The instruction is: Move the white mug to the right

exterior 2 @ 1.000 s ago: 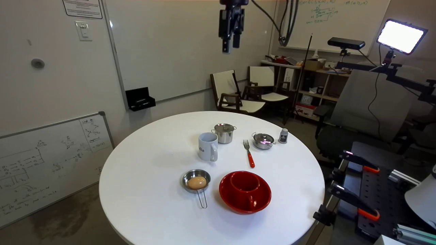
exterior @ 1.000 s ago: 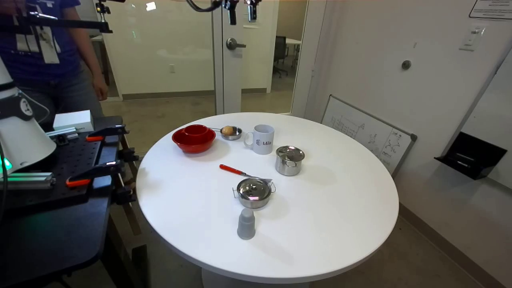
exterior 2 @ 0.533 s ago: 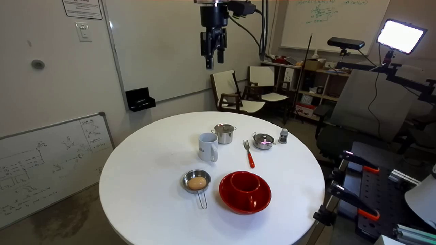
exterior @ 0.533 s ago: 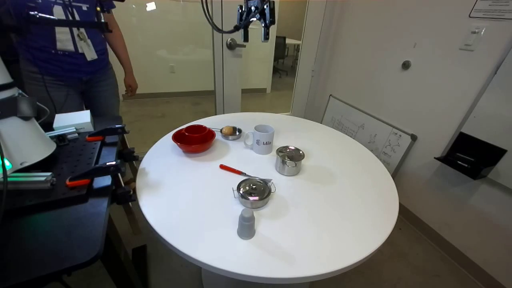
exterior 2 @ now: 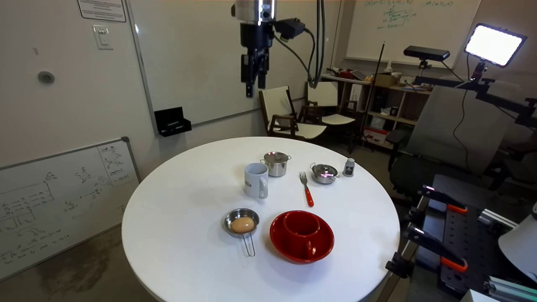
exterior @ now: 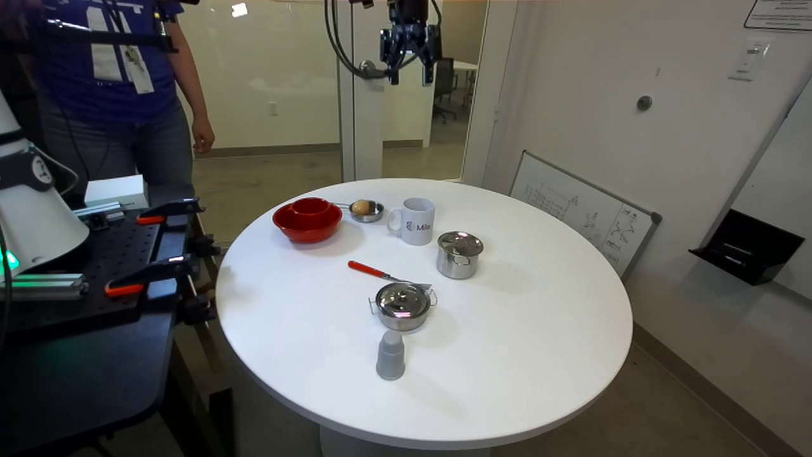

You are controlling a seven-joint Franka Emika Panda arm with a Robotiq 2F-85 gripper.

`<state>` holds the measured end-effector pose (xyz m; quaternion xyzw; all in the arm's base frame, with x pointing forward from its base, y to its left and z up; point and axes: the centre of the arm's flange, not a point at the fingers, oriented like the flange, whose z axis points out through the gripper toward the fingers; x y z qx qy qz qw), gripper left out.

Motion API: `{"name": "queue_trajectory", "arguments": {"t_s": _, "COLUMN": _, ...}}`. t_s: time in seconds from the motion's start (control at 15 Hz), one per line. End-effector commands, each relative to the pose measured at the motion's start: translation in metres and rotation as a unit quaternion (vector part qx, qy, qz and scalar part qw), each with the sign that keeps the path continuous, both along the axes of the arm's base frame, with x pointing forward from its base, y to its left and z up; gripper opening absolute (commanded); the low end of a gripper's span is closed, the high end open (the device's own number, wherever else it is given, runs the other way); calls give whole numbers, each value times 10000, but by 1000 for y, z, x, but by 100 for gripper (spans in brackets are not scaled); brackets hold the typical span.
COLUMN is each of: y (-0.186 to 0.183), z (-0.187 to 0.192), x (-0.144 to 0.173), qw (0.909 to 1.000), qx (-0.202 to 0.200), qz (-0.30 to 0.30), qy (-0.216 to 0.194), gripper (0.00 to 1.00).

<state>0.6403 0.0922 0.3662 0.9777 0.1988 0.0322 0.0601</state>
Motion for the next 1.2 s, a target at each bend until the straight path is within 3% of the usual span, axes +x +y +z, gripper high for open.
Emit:
{"name": "queue_trajectory", "arguments": {"t_s": 0.0, "y": -2, "z": -57, "x": 18, "qw": 9988, "qx": 161, "qz": 458, "qy": -56, "gripper": 100}}
{"name": "queue_trajectory", "arguments": {"t_s": 0.73, "y": -5, "z": -184, "x": 17, "qw": 9867, "qx": 738, "qz": 1185, "qy": 836, "gripper": 100}}
{"name": "queue_trajectory", "arguments": {"t_s": 1.13, "y": -1, "z": -218, "x": 25, "qw": 9868, "qx": 549, "qz": 985, "qy": 1162, "gripper": 100}}
